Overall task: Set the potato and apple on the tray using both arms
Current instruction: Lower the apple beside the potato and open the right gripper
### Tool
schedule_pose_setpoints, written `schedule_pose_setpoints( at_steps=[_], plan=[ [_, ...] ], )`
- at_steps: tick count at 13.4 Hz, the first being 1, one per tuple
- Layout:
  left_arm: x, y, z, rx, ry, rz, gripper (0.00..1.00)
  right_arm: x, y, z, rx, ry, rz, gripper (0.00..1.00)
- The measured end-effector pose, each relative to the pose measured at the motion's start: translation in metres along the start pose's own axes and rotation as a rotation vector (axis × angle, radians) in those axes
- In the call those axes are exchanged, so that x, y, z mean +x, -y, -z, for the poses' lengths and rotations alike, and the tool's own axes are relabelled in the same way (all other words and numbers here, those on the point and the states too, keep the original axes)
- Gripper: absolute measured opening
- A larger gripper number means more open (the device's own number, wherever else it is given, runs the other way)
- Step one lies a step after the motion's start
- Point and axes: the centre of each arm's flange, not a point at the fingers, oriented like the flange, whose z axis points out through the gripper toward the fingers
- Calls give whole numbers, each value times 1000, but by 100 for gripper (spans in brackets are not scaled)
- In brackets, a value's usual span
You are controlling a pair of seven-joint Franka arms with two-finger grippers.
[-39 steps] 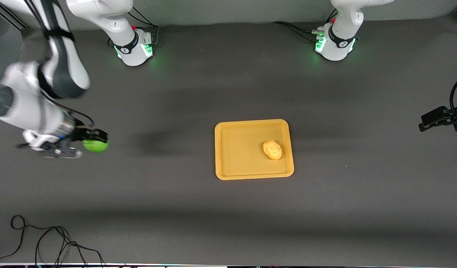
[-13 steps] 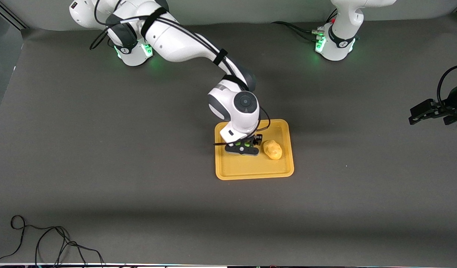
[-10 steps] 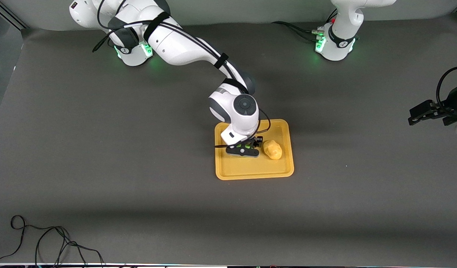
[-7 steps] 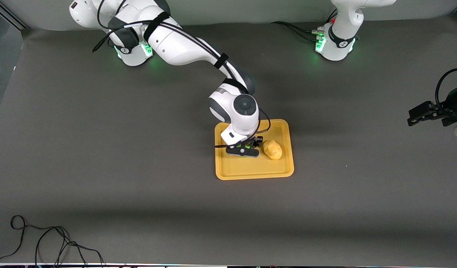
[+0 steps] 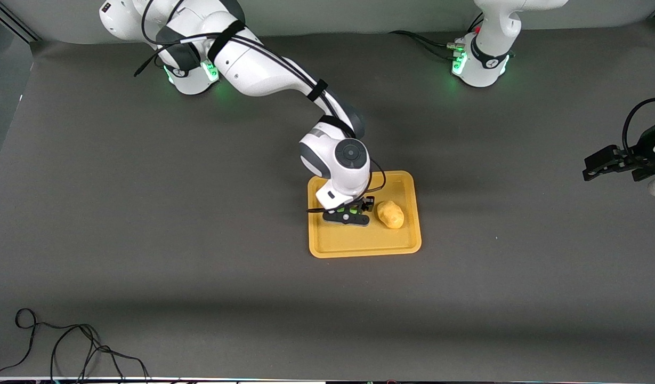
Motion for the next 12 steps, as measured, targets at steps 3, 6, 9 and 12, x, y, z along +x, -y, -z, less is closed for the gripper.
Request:
schedule_pose_setpoints(
  at_steps=[3,6,9,12],
  plan=[
    [0,0,0,0,0,-1,99,2,-1,0,-1,-2,-3,100],
    [0,-1,0,0,0,-1,99,9,-1,15,17,-20,-9,100],
    [0,-1,0,0,1,-1,99,19,0,93,41,-40,-20,100],
    [0,-1,-1,0,1,-2,99,25,-22,221,62,-60,-44,100]
  ],
)
